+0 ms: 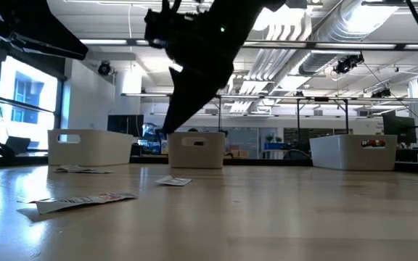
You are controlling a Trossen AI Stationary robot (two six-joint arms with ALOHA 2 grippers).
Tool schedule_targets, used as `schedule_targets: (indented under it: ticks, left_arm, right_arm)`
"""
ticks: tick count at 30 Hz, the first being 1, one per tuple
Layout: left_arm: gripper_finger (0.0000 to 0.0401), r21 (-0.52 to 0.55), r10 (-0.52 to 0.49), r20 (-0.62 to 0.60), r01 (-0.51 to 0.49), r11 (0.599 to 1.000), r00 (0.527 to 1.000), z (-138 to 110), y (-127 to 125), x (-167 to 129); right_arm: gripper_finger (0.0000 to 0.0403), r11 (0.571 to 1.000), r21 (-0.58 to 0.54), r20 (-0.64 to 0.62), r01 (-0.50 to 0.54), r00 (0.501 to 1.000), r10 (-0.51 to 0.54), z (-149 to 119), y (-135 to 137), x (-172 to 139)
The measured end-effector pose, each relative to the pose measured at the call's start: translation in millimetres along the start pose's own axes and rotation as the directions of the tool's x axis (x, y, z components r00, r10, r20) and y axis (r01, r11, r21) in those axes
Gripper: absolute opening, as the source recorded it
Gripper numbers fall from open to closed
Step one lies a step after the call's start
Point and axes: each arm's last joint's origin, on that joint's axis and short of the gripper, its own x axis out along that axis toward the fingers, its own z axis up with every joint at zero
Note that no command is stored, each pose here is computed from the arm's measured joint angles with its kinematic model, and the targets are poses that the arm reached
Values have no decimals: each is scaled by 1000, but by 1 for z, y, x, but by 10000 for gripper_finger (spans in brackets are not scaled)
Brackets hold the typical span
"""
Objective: Pick & Place First Aid Supplies
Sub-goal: Put the orange pad into the right gray bin
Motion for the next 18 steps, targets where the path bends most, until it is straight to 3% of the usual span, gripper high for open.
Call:
schedule_targets:
  ticks: [8,13,18]
  left_arm:
    - [192,1,1,0,-1,1000,1000,0,0,0]
    - [192,0,1,1,-1,1000,1000,0,0,0]
    - [192,0,2,4,-2,1000,1000,0,0,0]
  right_arm:
    - [113,975,-209,-74,-74,995,60,-12,0,31]
    - [112,944,-319,-10,-86,996,87,-6,0,33]
    - [112,894,-375,7,-243,964,265,-4,-13,40]
